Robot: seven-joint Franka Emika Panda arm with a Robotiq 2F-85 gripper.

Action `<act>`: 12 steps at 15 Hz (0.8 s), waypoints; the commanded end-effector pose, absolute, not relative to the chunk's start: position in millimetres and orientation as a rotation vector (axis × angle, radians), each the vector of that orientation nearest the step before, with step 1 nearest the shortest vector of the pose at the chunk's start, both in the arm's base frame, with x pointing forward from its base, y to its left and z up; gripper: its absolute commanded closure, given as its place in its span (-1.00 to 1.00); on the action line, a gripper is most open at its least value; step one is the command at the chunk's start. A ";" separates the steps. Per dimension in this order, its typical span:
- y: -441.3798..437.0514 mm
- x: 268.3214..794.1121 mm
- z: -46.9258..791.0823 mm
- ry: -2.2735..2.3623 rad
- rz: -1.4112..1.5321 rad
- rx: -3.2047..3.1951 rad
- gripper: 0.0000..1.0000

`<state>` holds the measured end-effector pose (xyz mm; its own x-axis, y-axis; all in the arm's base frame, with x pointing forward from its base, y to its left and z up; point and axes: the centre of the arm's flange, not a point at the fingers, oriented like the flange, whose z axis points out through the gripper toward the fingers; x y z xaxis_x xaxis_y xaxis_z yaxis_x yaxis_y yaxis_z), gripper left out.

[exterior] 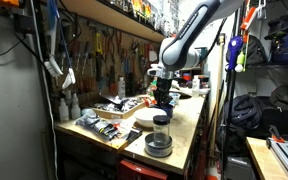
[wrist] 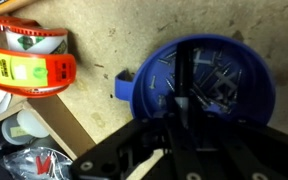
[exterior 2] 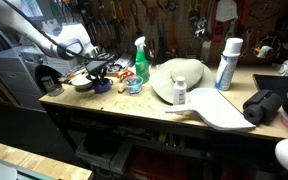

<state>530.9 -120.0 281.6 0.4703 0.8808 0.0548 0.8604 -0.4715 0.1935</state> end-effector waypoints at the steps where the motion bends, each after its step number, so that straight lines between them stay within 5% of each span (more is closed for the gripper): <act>1: -126.1 529.0 284.9 1.458 0.203 2.581 0.81; 12: -183.7 485.9 399.4 0.782 0.605 2.695 0.76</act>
